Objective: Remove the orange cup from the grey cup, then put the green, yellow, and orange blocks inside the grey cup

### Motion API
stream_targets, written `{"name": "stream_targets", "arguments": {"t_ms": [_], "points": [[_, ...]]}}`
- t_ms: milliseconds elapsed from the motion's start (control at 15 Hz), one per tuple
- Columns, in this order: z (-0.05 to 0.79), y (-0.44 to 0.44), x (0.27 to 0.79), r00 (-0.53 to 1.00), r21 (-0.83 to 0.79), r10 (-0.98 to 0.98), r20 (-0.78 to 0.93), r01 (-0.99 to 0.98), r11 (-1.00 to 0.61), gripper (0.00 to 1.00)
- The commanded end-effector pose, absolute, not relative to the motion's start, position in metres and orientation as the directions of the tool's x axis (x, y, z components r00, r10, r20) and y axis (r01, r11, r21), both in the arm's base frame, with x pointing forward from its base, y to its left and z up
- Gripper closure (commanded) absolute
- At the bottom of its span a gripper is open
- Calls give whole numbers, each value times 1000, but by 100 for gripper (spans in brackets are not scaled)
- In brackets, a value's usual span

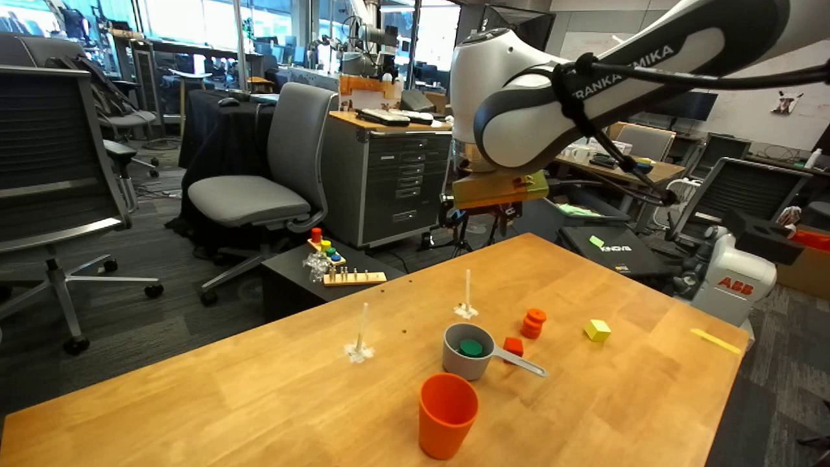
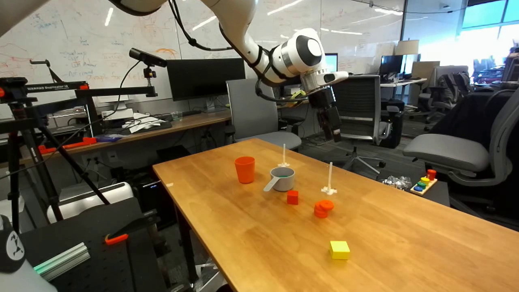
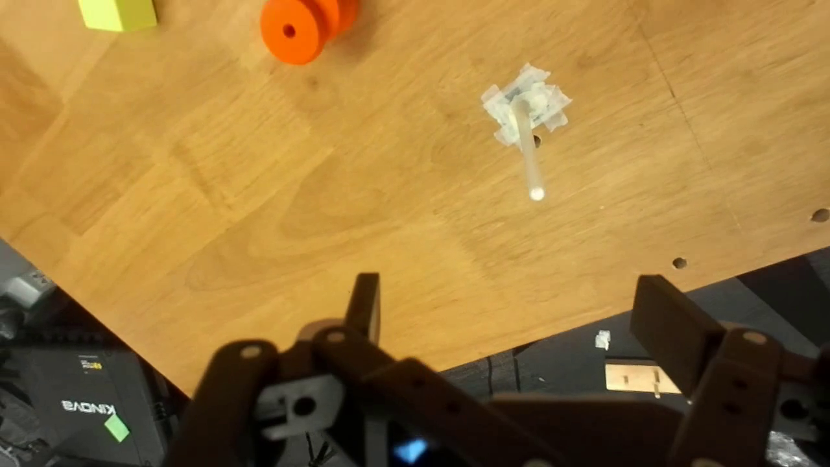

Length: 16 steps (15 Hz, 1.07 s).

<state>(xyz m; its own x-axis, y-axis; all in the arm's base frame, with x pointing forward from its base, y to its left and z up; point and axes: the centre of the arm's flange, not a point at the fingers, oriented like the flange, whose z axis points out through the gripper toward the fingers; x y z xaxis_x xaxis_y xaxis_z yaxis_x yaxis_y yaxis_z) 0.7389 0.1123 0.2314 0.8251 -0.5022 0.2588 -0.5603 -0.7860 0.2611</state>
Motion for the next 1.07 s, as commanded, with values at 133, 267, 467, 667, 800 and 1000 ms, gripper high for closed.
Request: {"name": "stream_targets", "arguments": {"t_ms": [133, 267, 467, 667, 800, 1000], "points": [[231, 96, 681, 754, 206, -610, 243, -654, -728, 0], [223, 93, 674, 745, 204, -626, 230, -666, -717, 0], [202, 93, 667, 748, 226, -623, 228, -663, -714, 0], [174, 97, 664, 765, 270, -612, 202, -644, -716, 0], [174, 94, 671, 770, 278, -609, 191, -637, -719, 0], [167, 94, 669, 772, 287, -608, 184, -634, -718, 0]]}}
